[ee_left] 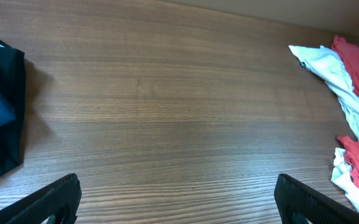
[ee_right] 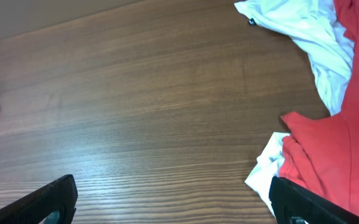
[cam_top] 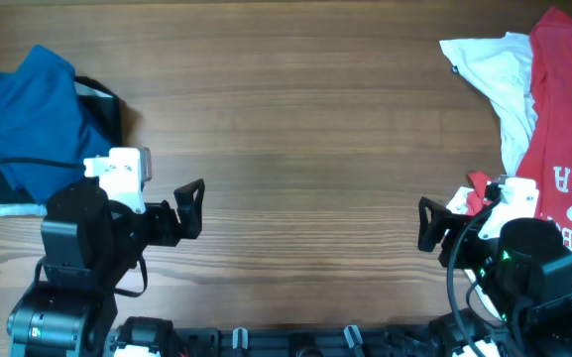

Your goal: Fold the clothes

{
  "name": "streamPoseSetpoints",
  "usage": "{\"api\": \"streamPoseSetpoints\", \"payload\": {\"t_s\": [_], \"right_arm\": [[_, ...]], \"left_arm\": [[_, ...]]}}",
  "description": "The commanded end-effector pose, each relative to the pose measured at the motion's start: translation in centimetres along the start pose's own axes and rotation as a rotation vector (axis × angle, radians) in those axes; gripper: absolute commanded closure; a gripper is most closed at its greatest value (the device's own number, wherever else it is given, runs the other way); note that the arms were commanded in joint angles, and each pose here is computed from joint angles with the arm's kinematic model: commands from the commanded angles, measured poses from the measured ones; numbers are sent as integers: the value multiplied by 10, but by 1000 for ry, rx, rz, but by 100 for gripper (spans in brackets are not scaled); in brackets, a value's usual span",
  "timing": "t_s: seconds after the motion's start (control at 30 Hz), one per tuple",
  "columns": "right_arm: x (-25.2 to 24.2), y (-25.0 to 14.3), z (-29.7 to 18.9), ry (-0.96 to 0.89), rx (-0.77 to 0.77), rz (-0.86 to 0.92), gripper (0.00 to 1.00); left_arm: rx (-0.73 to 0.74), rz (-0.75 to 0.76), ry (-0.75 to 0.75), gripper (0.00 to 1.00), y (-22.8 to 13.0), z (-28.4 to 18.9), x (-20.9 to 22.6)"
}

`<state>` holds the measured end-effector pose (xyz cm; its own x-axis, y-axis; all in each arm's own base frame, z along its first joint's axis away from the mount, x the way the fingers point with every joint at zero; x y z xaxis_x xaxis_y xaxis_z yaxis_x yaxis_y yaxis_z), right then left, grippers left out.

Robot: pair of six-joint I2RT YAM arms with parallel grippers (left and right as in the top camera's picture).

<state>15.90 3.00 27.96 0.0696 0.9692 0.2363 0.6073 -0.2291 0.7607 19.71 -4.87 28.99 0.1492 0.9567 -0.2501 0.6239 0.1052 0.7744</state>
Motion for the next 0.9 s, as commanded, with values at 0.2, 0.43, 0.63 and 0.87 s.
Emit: {"api": "streamPoseSetpoints", "payload": {"t_s": [0.2, 0.43, 0.63, 0.87], "right_arm": [[-18, -8, 7, 43, -305, -116, 0], [-25, -32, 34, 116, -485, -100, 0], [-23, -25, 60, 135, -628, -159, 0], [-21, -45, 92, 161, -665, -294, 0]], "left_arm": [[5, 15, 14, 0, -2, 2, 3], [5, 15, 14, 0, -2, 2, 3], [5, 15, 14, 0, -2, 2, 3], [5, 15, 14, 0, -2, 2, 3]]}}
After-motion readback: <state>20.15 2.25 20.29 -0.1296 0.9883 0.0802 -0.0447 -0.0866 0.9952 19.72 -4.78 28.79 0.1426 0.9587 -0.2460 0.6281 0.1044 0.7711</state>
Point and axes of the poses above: each gripper's point midway between its finger pads, its own z axis out along the fingers, its own x axis along the line the jaws close on, y = z × x, the point moved 4 cm from there along -z, back along the fingers, and after that the axes turned 2 degrees about z, right-handed, at the moved point
